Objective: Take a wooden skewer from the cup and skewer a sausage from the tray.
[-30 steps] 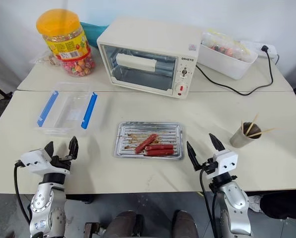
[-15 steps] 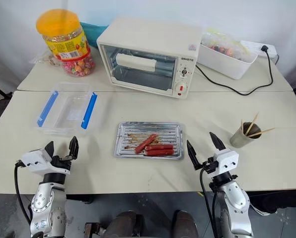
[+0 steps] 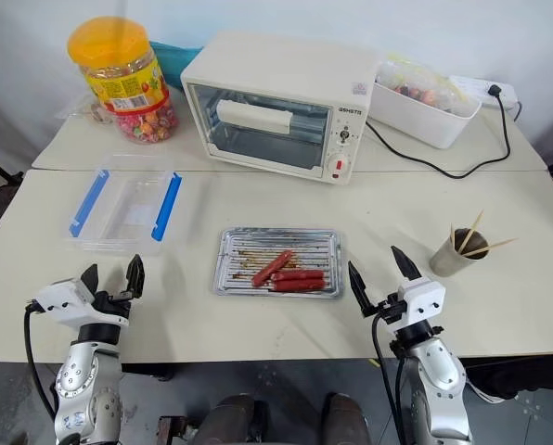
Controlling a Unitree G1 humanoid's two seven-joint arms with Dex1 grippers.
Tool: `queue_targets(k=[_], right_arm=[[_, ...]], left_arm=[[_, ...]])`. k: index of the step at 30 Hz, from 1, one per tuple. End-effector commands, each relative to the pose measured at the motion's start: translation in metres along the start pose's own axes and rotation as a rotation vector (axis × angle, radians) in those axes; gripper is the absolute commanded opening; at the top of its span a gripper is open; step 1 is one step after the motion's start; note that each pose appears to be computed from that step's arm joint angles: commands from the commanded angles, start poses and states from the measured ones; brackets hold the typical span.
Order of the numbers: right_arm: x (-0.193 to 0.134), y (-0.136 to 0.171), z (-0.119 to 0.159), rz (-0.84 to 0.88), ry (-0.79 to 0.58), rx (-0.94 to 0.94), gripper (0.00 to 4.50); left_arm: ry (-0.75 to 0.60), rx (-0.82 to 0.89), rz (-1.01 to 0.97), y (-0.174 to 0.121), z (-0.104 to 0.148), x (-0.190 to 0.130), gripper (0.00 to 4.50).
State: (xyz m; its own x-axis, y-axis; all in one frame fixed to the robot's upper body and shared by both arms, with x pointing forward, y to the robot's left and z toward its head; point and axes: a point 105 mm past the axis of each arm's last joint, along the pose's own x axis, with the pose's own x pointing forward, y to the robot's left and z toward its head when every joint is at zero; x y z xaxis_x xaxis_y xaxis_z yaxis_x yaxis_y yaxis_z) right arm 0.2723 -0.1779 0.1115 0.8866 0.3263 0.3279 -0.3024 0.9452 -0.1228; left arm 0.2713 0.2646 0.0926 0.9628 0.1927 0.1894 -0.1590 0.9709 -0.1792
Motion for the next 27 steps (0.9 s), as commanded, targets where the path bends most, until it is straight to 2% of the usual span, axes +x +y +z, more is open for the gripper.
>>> queue_targets(k=[1,27], right_arm=[[0.0034,-0.0019,0.0122,-0.01,-0.053,-0.018,4.5],[0.0027,-0.0001,0.0107,0.003,-0.041,-0.012,4.5]], left_arm=[[-0.039,0.013,-0.006,0.0009,0.0105,0.0008,4.46],[-0.035,0.018,0.0,0.0016,0.0095,-0.0009,4.46]])
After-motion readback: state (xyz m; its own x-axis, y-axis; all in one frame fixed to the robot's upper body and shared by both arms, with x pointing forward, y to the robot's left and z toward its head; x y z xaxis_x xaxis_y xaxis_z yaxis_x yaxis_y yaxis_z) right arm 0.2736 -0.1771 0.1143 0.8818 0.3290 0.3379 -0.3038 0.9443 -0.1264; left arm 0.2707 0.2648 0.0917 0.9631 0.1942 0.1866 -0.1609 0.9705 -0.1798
